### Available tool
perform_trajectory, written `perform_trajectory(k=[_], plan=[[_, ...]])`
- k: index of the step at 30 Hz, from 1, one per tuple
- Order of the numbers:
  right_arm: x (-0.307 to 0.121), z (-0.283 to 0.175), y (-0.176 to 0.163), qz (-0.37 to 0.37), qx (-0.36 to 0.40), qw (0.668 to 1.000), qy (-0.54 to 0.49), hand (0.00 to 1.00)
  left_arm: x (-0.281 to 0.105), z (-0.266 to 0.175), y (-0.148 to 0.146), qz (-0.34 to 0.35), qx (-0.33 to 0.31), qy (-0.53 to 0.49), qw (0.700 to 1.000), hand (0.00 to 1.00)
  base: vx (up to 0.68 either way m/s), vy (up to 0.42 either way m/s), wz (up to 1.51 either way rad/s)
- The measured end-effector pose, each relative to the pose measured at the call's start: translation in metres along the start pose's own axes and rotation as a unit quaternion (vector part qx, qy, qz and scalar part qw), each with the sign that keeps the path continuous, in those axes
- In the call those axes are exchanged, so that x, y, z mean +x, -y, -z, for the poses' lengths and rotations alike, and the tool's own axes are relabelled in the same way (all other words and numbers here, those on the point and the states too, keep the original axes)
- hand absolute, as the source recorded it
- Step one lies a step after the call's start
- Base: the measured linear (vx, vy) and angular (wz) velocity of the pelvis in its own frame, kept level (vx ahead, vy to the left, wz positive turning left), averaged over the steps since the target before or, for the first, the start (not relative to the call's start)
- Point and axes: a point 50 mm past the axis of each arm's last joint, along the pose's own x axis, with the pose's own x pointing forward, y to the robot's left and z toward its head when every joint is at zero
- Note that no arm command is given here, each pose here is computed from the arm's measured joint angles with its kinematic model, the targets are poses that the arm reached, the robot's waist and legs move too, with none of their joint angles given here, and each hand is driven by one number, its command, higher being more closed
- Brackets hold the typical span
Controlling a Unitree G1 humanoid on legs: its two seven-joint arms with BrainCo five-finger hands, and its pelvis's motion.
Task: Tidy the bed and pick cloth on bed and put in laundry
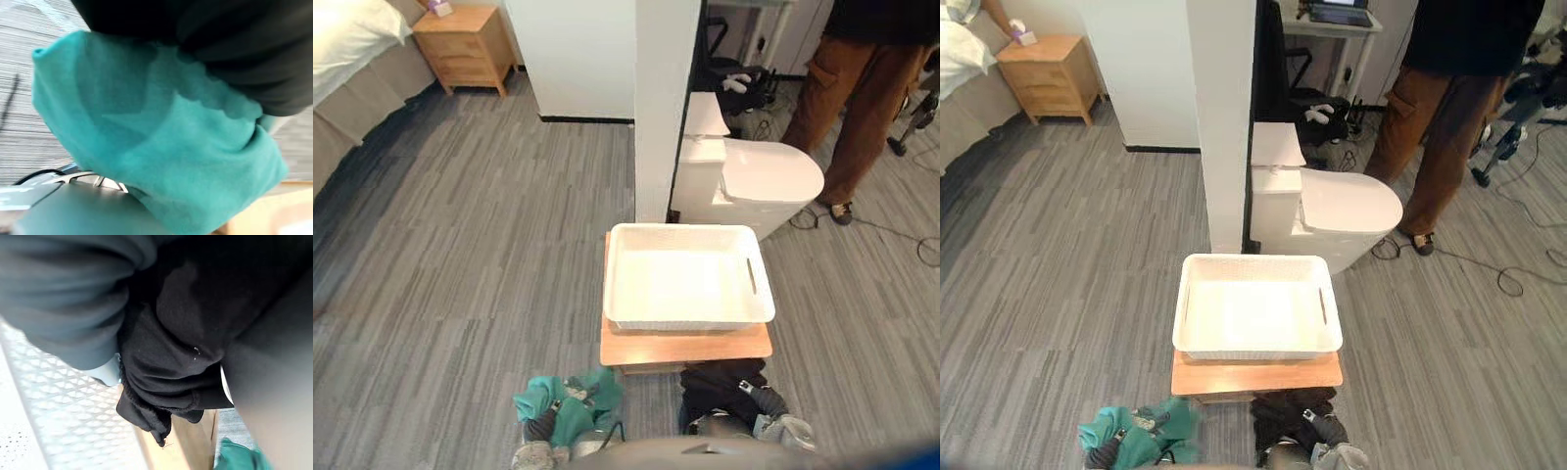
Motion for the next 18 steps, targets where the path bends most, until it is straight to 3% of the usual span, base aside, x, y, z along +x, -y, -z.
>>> perform_trajectory(k=[8,18], plan=[[0.001,-0.010,0.004,0.006,-0.024,1.000,0.008,1.00,-0.013,0.011,0.007,-0.009,-0.040,0.018,0.999,1.00,0.19,0.093,-0.32],[-0.006,0.012,0.006,0.030,-0.004,0.999,-0.012,1.00,-0.011,0.011,0.001,0.001,-0.011,0.021,1.000,1.00,0.18,0.121,-0.09]])
